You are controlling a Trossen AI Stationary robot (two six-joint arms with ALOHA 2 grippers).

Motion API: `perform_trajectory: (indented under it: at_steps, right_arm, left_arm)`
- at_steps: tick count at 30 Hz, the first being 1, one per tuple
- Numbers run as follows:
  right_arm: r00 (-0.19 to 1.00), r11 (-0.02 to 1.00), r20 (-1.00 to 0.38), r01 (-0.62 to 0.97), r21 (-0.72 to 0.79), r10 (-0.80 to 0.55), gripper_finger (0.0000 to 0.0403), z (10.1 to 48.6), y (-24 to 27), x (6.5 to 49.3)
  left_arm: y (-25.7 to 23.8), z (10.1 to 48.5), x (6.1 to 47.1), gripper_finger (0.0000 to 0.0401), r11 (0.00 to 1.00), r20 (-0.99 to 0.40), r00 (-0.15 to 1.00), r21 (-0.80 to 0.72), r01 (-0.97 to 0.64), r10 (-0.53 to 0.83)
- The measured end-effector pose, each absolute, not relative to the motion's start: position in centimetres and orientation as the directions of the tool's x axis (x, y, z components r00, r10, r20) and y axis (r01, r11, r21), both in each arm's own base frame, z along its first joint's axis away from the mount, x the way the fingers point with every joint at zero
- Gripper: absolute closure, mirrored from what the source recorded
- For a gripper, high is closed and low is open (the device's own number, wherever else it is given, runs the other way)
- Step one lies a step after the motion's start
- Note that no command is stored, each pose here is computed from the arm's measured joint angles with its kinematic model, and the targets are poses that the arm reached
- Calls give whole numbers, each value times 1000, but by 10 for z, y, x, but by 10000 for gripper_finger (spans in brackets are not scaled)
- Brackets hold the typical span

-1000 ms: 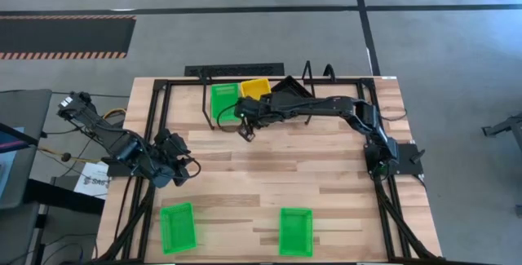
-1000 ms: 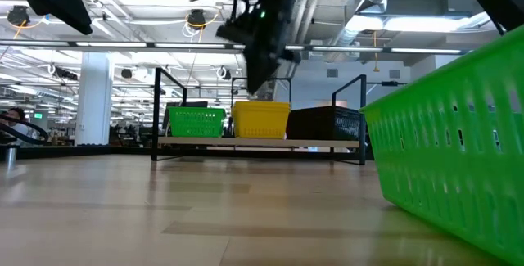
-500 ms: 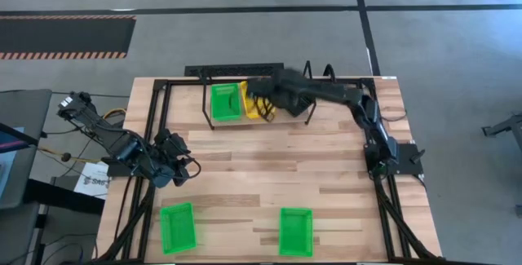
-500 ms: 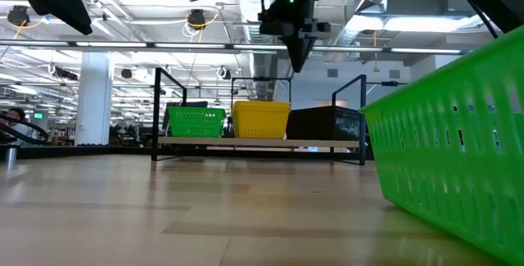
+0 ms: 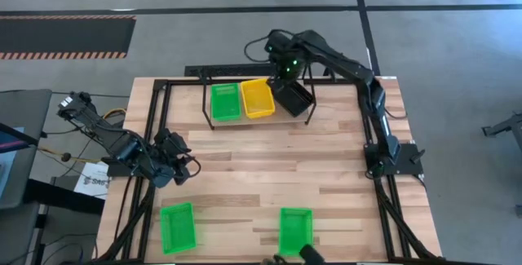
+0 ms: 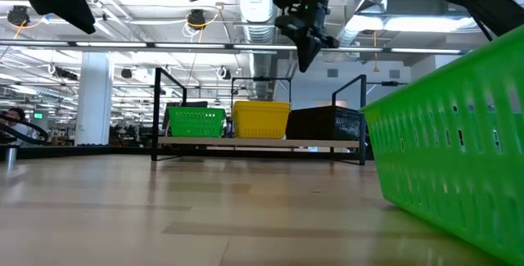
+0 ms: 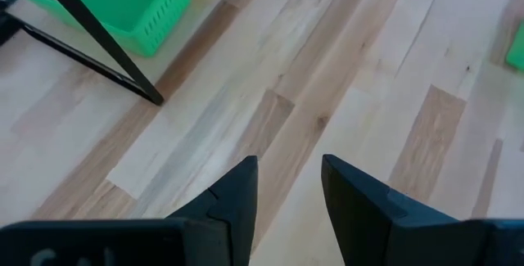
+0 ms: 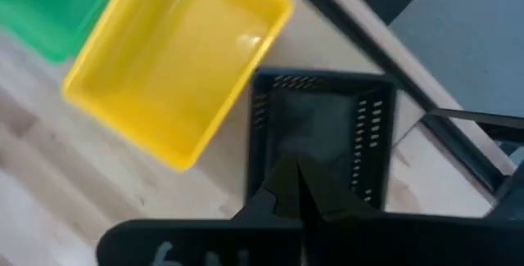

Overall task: Stack baskets on shelf by color
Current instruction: Adjust the stacked black bins on the shelf

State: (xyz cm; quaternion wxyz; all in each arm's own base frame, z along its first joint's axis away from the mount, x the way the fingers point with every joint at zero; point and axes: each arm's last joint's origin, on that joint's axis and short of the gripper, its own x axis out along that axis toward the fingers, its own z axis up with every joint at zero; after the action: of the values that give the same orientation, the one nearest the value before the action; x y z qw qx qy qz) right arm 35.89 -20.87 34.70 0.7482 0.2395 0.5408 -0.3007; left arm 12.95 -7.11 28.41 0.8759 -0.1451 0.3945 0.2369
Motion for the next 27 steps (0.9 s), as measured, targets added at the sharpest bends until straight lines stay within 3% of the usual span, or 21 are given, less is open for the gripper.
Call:
perform_trajectory:
  at_steps: [9, 19, 27]
  right_arm:
    - [118, 788, -968, 607, -106, -221, 403, 338, -147, 380]
    - [-198, 798, -971, 559, -224, -134, 403, 254, -110, 377]
    - [-147, 706, -978, 677, -210, -150, 403, 265, -87, 336]
  left_arm:
    - [-70, 285, 130, 276, 835, -743, 585, -67, -547, 324]
    - [-71, 284, 130, 276, 831, -751, 581, -80, -551, 313]
    - [-71, 284, 130, 276, 843, -751, 581, -61, -534, 314]
